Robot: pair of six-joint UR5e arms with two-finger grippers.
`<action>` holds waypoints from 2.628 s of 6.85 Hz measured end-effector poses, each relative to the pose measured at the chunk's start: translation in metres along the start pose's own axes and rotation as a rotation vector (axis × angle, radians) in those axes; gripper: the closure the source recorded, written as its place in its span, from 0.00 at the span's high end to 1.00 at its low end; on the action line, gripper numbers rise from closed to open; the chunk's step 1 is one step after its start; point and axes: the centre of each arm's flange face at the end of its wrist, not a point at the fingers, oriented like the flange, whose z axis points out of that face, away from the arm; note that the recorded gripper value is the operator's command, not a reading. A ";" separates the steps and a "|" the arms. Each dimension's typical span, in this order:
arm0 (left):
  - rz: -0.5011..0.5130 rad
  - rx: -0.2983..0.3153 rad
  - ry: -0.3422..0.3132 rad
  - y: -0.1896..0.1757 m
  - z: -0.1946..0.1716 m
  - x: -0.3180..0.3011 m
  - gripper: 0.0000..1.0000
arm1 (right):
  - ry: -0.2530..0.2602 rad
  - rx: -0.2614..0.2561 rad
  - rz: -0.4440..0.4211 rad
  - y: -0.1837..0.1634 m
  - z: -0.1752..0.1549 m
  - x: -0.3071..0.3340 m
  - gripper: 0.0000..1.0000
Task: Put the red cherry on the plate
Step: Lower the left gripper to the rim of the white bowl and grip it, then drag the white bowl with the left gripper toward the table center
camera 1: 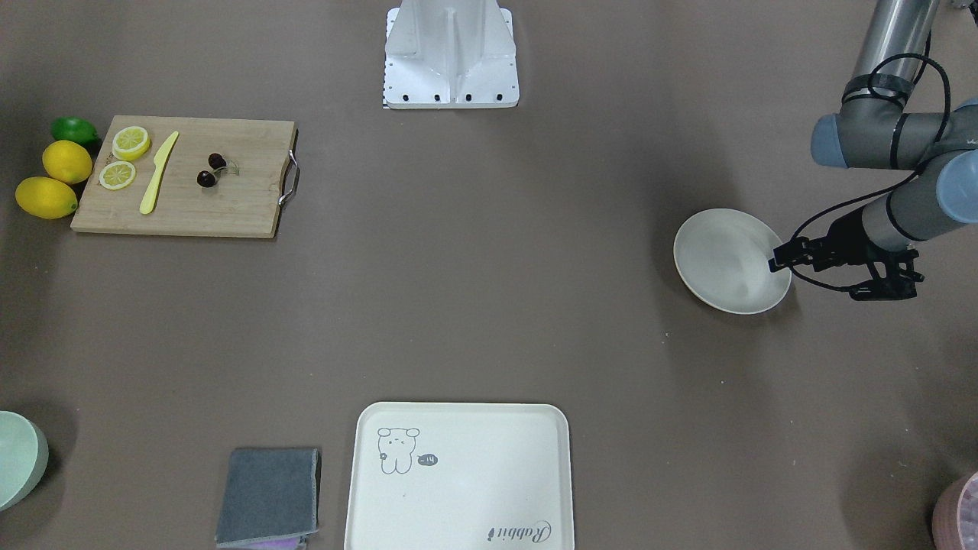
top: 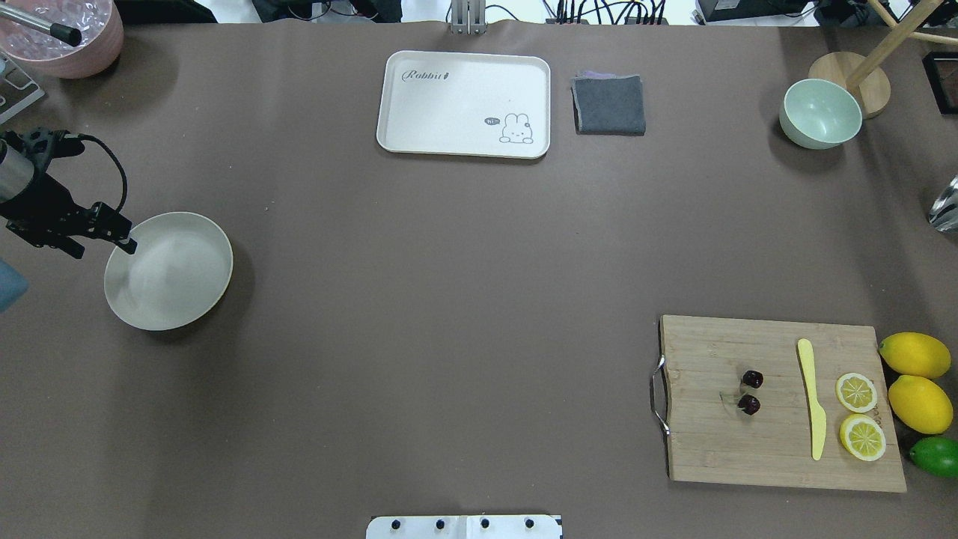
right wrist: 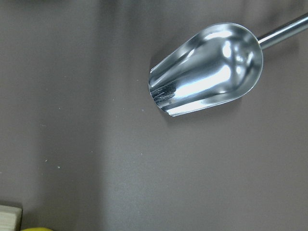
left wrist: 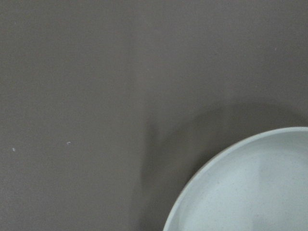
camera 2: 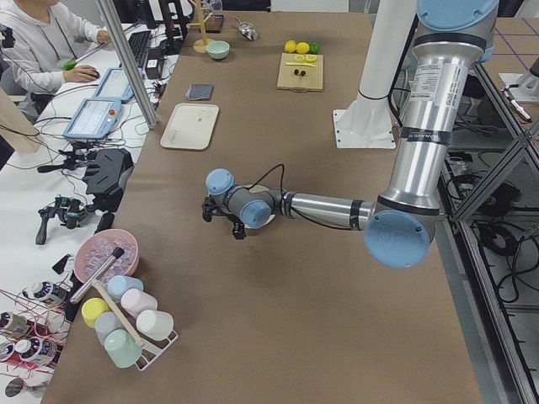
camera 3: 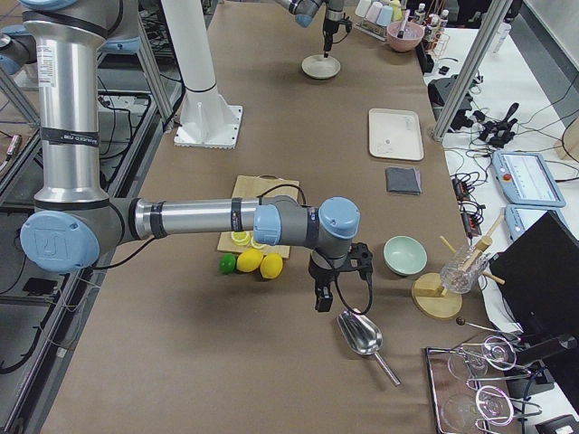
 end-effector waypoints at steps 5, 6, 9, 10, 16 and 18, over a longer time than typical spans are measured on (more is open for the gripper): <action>-0.019 0.017 0.008 0.010 0.017 0.010 0.00 | 0.001 -0.001 0.000 0.000 0.000 0.000 1.00; -0.024 0.018 0.013 0.011 0.018 0.011 0.00 | 0.001 -0.001 -0.001 -0.001 0.000 0.000 1.00; -0.030 0.014 0.020 0.012 0.016 0.014 0.00 | 0.002 0.001 -0.003 -0.003 -0.001 -0.001 1.00; -0.037 0.008 0.029 0.012 0.013 0.018 0.00 | 0.002 0.001 -0.003 -0.003 -0.001 -0.001 1.00; -0.288 -0.042 0.172 -0.031 -0.059 0.171 0.00 | 0.001 0.007 -0.005 -0.002 -0.004 -0.003 1.00; -0.353 -0.047 0.150 -0.010 -0.023 0.269 0.00 | -0.001 0.011 -0.008 -0.002 -0.006 -0.005 1.00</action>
